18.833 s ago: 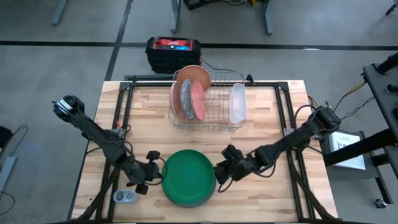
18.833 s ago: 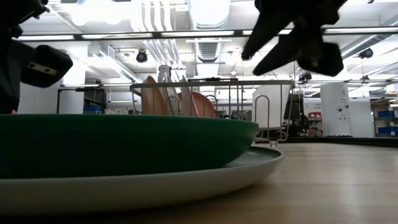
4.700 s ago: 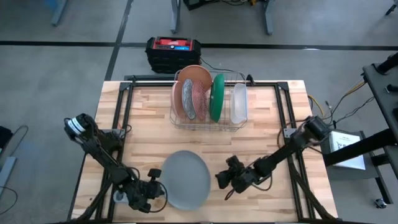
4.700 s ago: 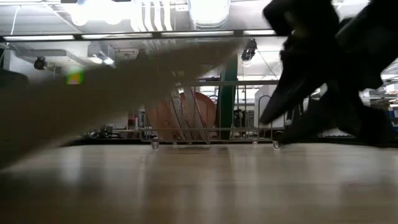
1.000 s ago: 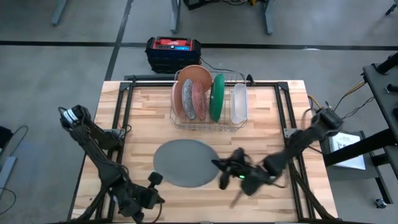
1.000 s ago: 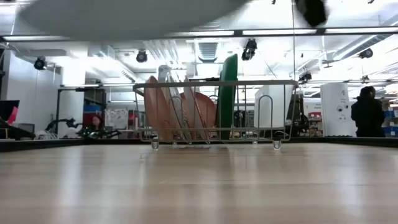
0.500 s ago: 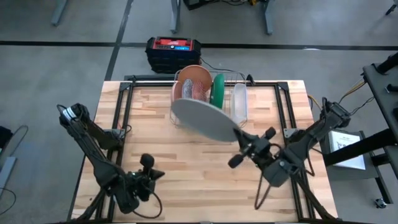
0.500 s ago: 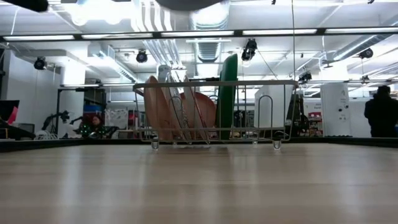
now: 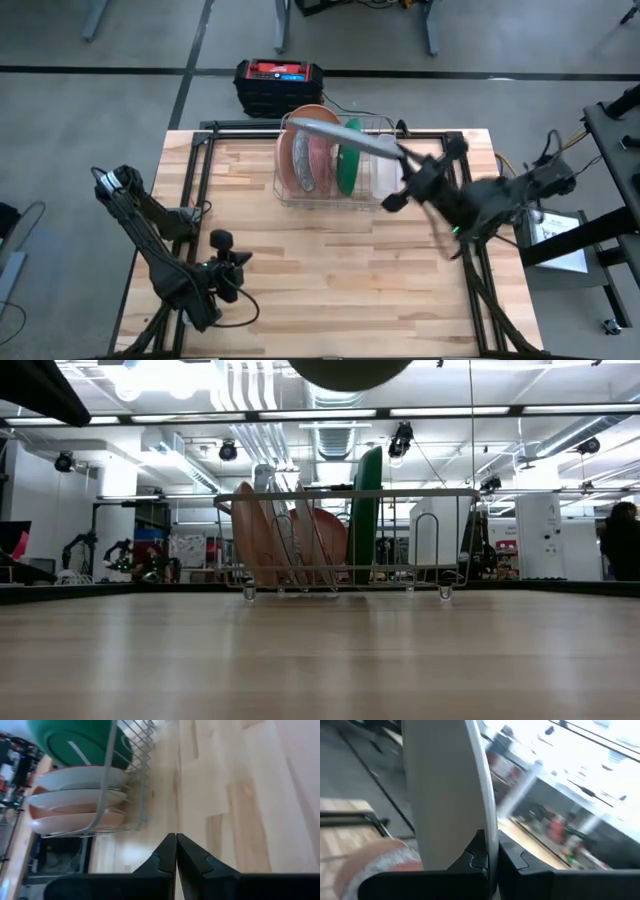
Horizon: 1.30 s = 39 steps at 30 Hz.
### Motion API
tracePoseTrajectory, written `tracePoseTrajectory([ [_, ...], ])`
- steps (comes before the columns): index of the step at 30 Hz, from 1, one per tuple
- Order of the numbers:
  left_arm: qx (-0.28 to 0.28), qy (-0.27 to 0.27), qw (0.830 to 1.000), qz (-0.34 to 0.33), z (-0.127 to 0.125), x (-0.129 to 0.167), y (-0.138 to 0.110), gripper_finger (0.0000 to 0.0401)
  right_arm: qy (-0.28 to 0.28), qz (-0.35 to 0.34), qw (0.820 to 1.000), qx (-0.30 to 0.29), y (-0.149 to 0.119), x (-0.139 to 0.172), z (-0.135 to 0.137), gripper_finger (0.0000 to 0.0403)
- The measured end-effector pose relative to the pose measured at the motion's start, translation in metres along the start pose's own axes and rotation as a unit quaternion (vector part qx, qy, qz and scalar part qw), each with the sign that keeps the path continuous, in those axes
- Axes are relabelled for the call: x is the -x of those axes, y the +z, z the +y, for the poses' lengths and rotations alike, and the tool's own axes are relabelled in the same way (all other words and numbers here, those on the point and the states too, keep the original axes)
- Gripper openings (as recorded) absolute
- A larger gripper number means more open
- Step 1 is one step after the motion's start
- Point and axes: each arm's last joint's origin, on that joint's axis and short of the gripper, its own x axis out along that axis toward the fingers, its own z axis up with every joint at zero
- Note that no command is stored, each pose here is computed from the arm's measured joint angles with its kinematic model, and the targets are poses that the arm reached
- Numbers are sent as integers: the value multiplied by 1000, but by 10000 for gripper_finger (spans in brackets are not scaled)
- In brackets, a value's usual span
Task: Sort dishes
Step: Put the gray plate in the dish rack
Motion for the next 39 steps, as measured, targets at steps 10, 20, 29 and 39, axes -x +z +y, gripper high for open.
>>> tracePoseTrajectory([
  [10, -5, 53, 998, -39, 7, 1, 0, 0, 135, 83, 986, -44, -73, -9, -1, 0],
  [20, -35, 120, 989, -81, 20, 5, 2, 0, 112, 119, 986, -36, -98, -16, 27, 0],
  [29, -7, 127, 986, -106, 40, 14, 4, 0, 114, 143, 983, -7, -117, -22, 51, 0],
  [39, 9, 129, 985, -116, 45, 17, 4, 0, 111, 164, 980, 23, -132, -30, 71, 9],
])
